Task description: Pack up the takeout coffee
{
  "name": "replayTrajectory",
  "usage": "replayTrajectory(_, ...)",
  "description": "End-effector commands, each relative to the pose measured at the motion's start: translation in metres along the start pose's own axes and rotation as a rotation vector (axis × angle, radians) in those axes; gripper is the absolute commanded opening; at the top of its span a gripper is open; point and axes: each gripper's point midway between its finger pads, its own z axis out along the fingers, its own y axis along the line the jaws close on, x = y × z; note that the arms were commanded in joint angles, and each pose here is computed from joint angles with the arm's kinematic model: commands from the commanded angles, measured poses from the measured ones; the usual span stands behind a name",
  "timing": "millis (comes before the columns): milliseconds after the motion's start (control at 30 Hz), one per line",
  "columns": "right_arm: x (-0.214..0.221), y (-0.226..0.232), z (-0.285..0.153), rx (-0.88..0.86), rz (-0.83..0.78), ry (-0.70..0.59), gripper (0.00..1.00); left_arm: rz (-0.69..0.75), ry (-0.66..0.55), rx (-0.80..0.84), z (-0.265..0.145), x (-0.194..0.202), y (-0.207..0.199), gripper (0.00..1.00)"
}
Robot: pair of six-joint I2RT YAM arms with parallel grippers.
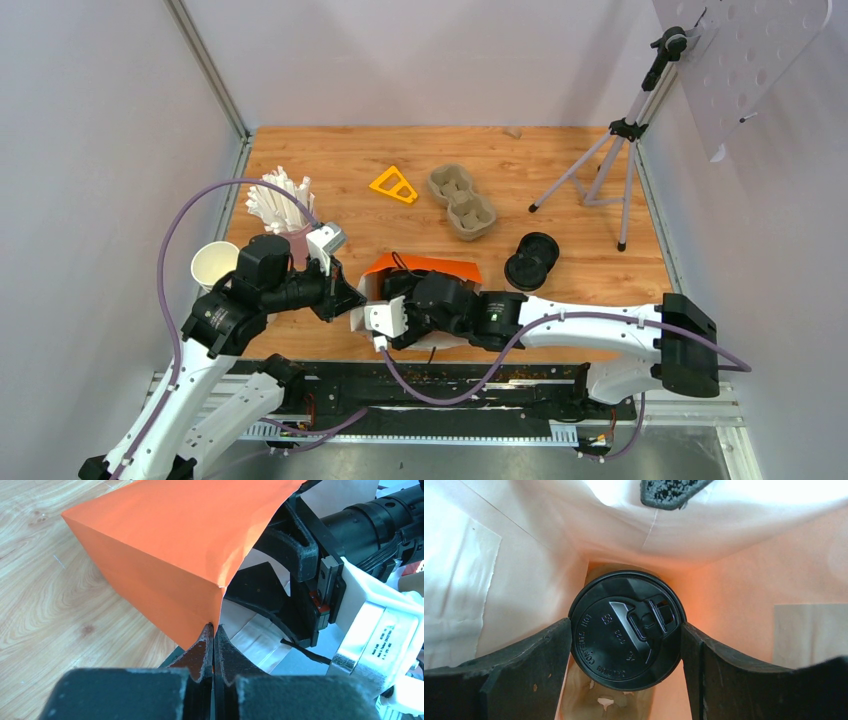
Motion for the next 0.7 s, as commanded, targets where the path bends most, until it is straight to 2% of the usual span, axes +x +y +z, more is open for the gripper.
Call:
replayTrajectory(0, -0.01, -0.005, 0.007, -0.004, 0.007, -0.055, 0.7, 0.0, -0.008, 0.023, -0.001, -0.001, -0.004, 0.01)
replayTrajectory(233, 0.003, 0.007, 0.012, -0.051, 0.018, -0.012, 0.71, 0.002, 0.0, 0.046, 0.0, 0.004, -0.007, 0.01)
replayTrajectory(667, 0.02, 0.005, 0.022, -0.021, 0.059, 0.065, 0.71, -0.011, -0.026, 0.056, -0.002, 0.0, -0.011, 0.0)
